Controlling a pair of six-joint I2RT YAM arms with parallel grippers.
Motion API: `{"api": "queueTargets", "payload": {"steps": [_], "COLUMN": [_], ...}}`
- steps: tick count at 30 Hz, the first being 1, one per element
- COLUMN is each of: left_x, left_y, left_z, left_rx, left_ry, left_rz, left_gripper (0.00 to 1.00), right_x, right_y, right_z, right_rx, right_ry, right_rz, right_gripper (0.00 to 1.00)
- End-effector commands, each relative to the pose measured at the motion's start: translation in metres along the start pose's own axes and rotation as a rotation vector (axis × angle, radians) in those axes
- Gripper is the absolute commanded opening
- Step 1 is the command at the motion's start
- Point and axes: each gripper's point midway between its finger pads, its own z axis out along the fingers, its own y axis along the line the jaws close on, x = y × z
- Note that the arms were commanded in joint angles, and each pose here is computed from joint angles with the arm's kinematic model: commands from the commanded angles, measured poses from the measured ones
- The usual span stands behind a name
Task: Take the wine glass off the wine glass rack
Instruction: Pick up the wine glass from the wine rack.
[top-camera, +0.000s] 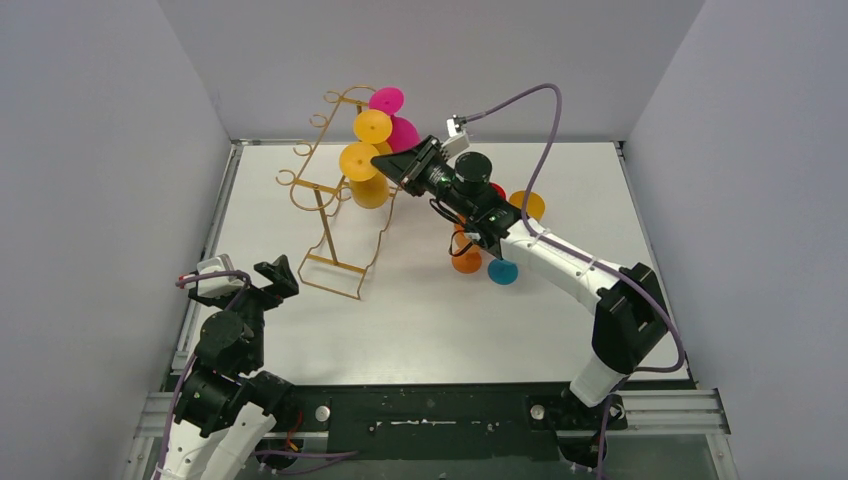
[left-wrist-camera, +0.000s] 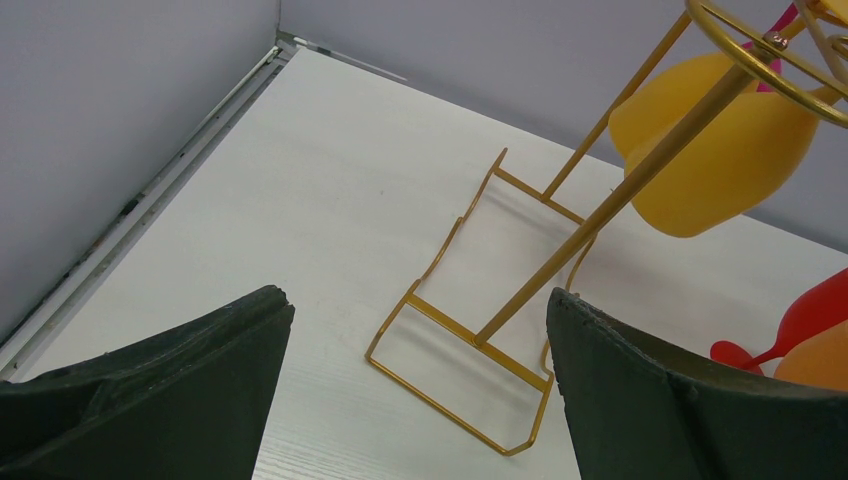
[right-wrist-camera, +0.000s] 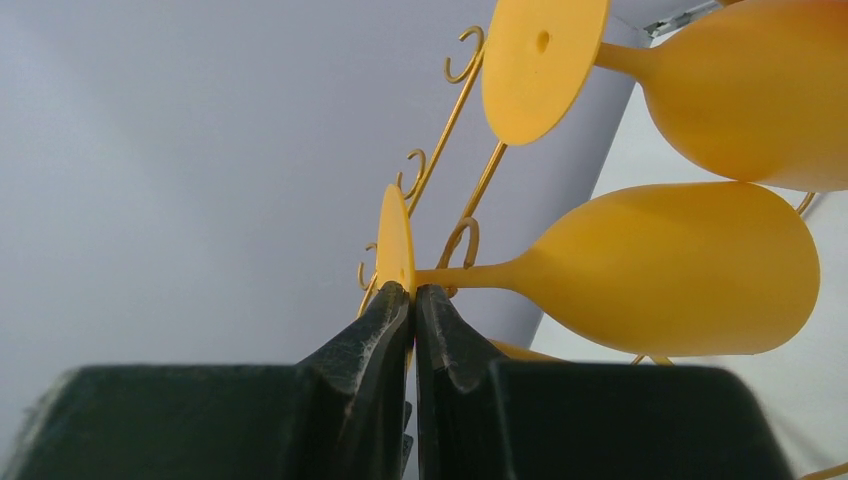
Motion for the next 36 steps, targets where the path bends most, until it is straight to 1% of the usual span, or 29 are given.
{"api": "queueTargets", "payload": {"steps": [1,5,11,16,21,25,29,36], "left_x": [-0.017,-0.017,-0.017,-0.018,-0.016,-0.016,-0.015,-0.014], "left_y": [-0.007,-0.006,-0.006,-0.006,-0.009,-0.008,-0.008,-0.008], "left_z": [0.000,0.000,-0.001,-0.001,0.001,0.001,0.001,0.002], "left_rx": [0.023,0.022,0.020,0.021,0.031,0.028,0.028,0.025], "left_ry": [-0.041,-0.041,-0.041,-0.046,-0.035,-0.034,-0.031,-0.030], "left_rz": [-0.026,-0.025,-0.024,-0.028,-0.020,-0.018,-0.016,-0.013], "left_gripper": [0.97,0.97,0.97,0.97,0.97,0.97,0.97,0.97], "right_x": [-0.020,-0.021,-0.022,-0.019,-0.010,-0.011,-0.011,-0.011], "right_y": [0.042,0.043,0.049,0.046,0.037,0.037,0.046,0.046], "right_z": [-0.014,-0.017,-0.022,-0.023,-0.025,-0.029,-0.034,-0.037], "right_rx": [-0.135,-0.150,-0.169,-0.166,-0.156,-0.161,-0.216,-0.224], "right_ry": [-0.048,-0.041,-0.040,-0.033,0.004,-0.009,-0.011,-0.017], "right_rz": [0.056,0.078,0.064,0.065,0.049,0.047,0.057,0.069], "right_gripper": [0.00,0.00,0.00,0.00,0.00,0.00,0.00,0.00]}}
